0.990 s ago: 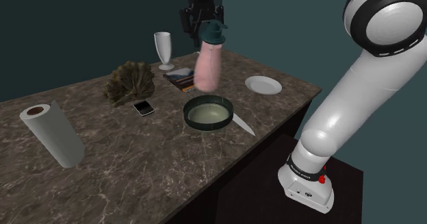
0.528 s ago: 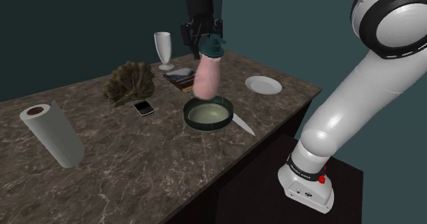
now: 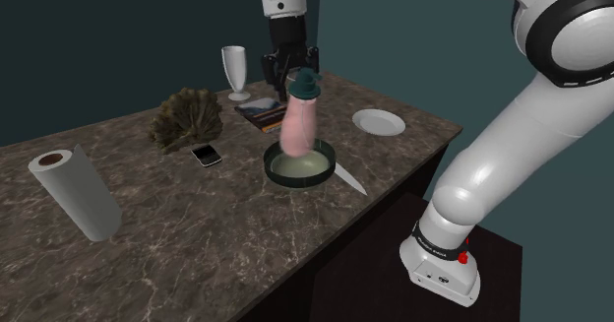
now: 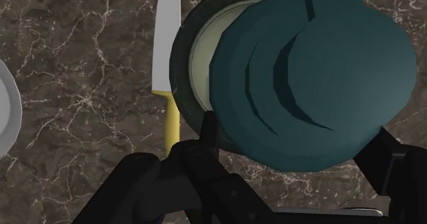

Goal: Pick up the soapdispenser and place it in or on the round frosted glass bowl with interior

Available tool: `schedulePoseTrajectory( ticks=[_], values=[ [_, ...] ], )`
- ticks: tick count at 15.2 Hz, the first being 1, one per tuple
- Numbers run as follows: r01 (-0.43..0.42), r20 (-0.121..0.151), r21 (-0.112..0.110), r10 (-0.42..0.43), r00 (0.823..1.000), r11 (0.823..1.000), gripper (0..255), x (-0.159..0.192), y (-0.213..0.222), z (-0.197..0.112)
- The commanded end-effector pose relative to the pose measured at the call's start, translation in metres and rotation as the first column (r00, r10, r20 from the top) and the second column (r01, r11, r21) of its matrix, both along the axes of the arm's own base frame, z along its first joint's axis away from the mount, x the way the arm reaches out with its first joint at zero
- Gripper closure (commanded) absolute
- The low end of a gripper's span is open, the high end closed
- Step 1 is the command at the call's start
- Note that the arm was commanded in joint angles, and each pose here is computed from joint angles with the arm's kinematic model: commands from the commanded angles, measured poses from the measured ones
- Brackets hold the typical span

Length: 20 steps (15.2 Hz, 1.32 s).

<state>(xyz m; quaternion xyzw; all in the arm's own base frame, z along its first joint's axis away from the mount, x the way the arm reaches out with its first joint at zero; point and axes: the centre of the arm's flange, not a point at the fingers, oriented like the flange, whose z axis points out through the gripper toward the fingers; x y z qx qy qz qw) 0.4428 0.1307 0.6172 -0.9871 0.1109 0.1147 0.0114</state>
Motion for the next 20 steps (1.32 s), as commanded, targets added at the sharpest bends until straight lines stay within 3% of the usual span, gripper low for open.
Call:
schedulePoseTrajectory(
  ticks=[1,7,8,13,17,20],
  values=[
    [0.000,0.001,0.000,0.000,1.000,1.000,255,0.000,0.000,-0.005],
    [0.000,0.001,0.000,0.000,1.000,1.000,255,0.000,0.000,-0.005],
    [0.000,0.001,0.000,0.000,1.000,1.000,0,0.000,0.000,-0.005],
    [0.000,0.001,0.000,0.000,1.000,1.000,0,0.000,0.000,-0.005],
    [0.000,0.001,0.000,0.000,1.000,1.000,0,0.011,-0.003,0.044],
    [0.000,0.001,0.000,0.000,1.000,1.000,0,0.011,-0.003,0.044]
  ],
)
